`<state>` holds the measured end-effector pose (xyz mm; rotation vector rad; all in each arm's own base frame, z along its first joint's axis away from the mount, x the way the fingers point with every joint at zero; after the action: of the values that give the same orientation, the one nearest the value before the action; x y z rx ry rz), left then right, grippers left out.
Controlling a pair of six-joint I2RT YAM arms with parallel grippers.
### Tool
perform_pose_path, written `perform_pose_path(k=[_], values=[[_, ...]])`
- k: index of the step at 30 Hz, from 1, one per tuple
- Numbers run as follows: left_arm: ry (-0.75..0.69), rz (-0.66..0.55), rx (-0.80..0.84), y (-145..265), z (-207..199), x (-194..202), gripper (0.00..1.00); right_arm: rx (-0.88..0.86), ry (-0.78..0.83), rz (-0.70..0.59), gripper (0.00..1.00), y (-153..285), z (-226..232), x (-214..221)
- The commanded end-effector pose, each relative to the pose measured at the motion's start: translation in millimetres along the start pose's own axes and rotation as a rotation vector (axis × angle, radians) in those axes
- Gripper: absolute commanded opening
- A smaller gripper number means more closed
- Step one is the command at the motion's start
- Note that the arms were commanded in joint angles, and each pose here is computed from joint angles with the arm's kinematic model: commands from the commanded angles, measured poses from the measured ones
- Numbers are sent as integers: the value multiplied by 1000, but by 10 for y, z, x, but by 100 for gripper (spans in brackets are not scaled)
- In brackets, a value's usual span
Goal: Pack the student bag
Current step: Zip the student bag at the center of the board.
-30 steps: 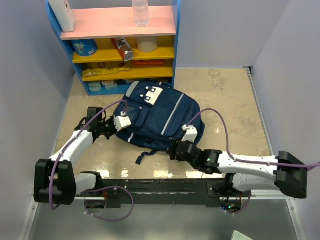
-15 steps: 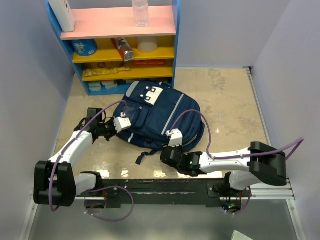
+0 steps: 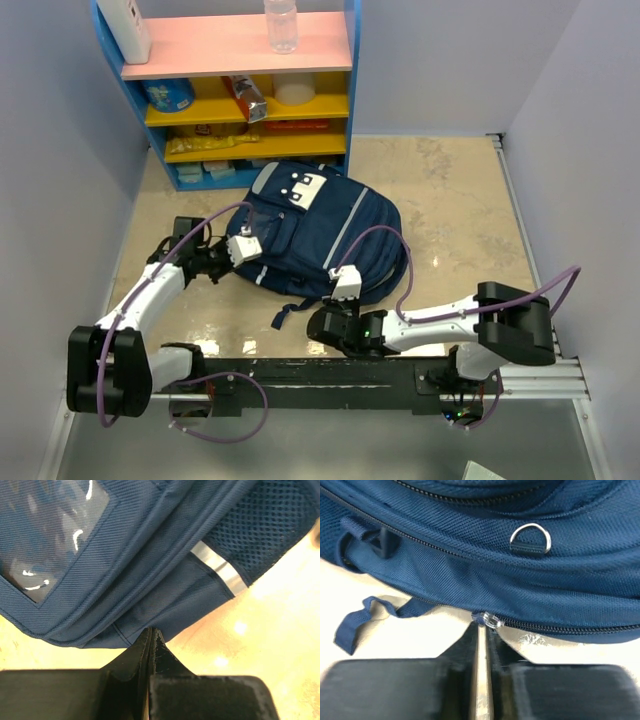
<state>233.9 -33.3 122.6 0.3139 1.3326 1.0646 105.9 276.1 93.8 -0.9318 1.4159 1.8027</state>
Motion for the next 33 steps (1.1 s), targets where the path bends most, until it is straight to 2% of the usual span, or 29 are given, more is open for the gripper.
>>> perform_pose_path(k=[1, 5, 7, 9, 12, 13, 16, 17, 18, 21, 26, 28, 33], values=[[-18, -73, 6, 122, 36, -172, 0, -30, -102, -60, 2, 118, 66, -193], [-26, -179, 34, 338, 42, -455, 0, -89, -113, -18, 0, 224, 7, -210], [-11, -215, 69, 421, -23, -541, 7, -128, -135, -1, 0, 289, -14, -231], [-28, -263, 107, 465, -111, -682, 18, -155, -140, 6, 0, 326, -25, -250], [-79, -281, 165, 314, -328, -872, 28, -141, -146, 24, 0, 328, -72, -214], [-119, -298, 201, 225, -449, -964, 29, -142, -153, 28, 0, 336, -78, -207], [-123, -260, 265, -42, -620, -1010, 29, -145, -151, 39, 0, 336, -96, -178], [-106, -260, 281, -83, -645, -1045, 29, -139, -152, 41, 8, 328, -105, -167], [-108, -285, 277, -141, -633, -1107, 29, -122, -144, 35, 31, 319, -140, -150], [-117, -304, 266, -338, -683, -1150, 31, -100, -127, 4, 53, 274, -192, -122], [-145, -283, 252, -595, -679, -1094, 44, -96, -129, -65, 59, 218, -288, -71], [-160, -275, 276, -674, -731, -1054, 55, -99, -158, -103, 60, 195, -272, -98], [-206, -259, 260, -791, -792, -969, 61, -69, -106, -124, 61, 116, -194, -85]])
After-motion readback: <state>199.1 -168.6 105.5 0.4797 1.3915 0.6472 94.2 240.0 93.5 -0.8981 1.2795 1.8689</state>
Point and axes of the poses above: each gripper's point midway between its finger pads, its own y axis back along the fingers, its own z axis along the line the jaws close on, x = y × z, the point moved 8 cm from there along y, back along the fingers, and after that the axes turned 3 degrees about -y, right-handed, at the moved point
